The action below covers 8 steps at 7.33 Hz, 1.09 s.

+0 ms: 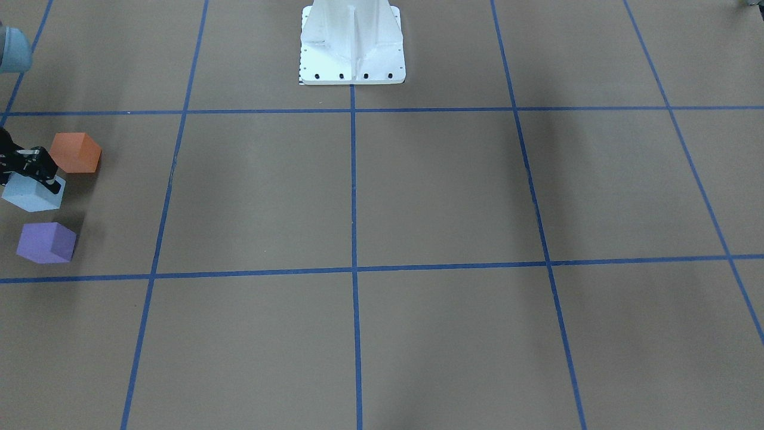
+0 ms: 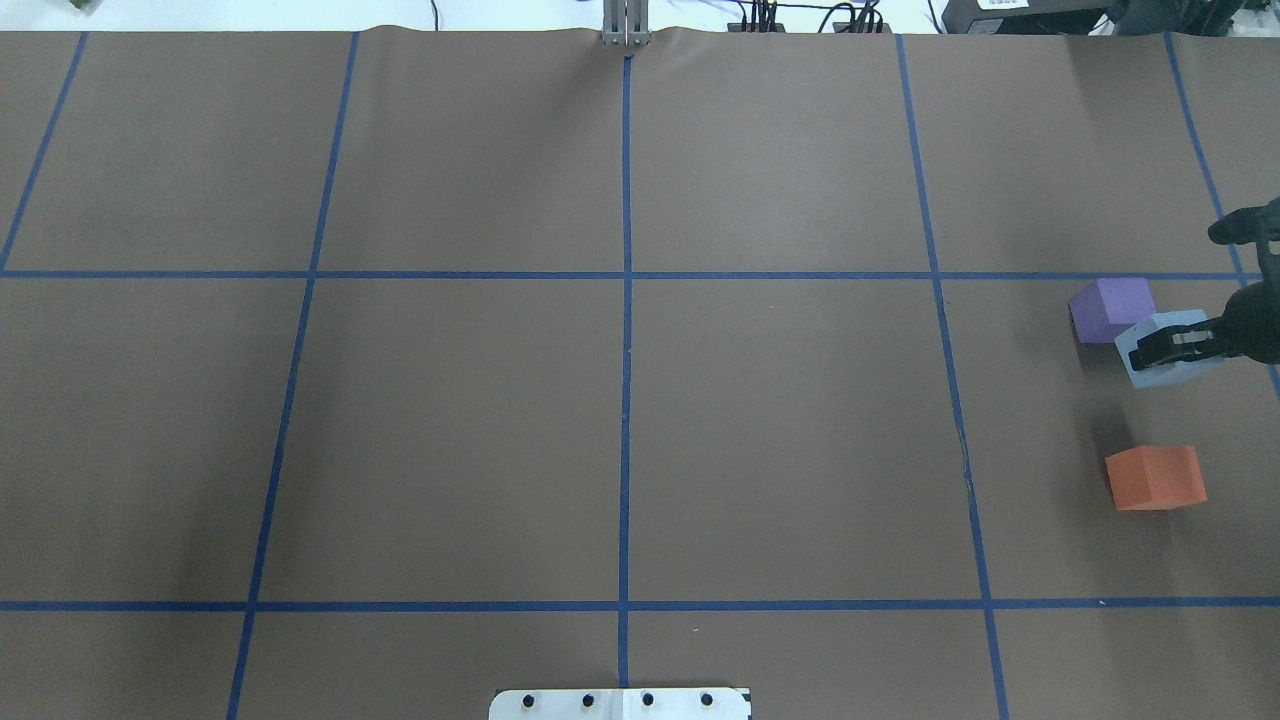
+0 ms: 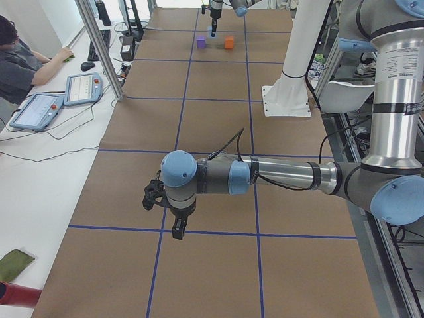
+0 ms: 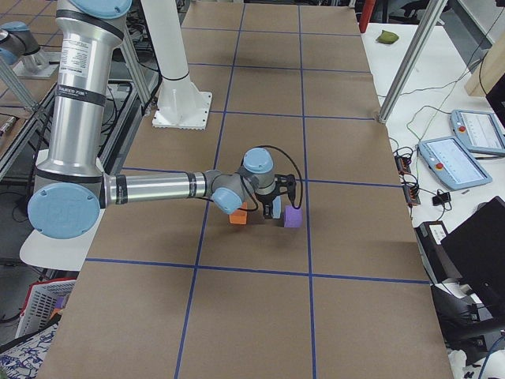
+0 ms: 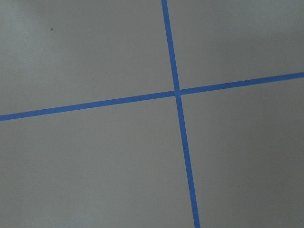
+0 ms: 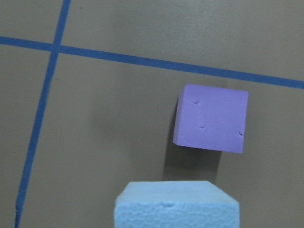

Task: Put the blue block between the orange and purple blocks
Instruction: 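Carry the light blue cube with the right gripper between the purple and orange cubes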

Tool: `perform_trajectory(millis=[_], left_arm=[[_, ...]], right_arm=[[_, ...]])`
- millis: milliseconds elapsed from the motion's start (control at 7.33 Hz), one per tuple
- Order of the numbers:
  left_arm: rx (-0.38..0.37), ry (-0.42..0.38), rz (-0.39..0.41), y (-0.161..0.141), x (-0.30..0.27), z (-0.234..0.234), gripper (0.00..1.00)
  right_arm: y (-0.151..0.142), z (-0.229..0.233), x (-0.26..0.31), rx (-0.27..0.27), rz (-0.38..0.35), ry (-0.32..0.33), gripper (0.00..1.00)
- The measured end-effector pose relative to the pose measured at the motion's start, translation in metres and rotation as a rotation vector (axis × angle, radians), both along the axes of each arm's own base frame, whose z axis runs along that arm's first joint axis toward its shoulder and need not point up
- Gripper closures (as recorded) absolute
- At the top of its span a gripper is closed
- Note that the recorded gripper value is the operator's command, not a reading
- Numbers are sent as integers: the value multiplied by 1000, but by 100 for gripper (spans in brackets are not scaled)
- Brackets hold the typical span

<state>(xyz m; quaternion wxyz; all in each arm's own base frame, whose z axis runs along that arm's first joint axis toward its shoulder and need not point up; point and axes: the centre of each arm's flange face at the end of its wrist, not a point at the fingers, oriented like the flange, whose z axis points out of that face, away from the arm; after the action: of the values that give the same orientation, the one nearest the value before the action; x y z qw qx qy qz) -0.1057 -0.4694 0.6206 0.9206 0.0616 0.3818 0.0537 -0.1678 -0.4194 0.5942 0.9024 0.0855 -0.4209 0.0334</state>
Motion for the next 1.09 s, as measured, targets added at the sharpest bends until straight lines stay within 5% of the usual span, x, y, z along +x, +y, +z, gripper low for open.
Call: perform_trajectory(millis=[273, 545, 1091], left_arm=[[1, 0, 0, 0, 0, 0, 0], [1, 0, 2, -1, 1, 0, 0], [0, 0, 2, 0, 1, 0, 0]], right_arm=[[8, 14, -23, -14, 36, 17, 56], [18, 21, -48, -4, 46, 63, 1], [23, 19, -49, 38, 22, 84, 1]])
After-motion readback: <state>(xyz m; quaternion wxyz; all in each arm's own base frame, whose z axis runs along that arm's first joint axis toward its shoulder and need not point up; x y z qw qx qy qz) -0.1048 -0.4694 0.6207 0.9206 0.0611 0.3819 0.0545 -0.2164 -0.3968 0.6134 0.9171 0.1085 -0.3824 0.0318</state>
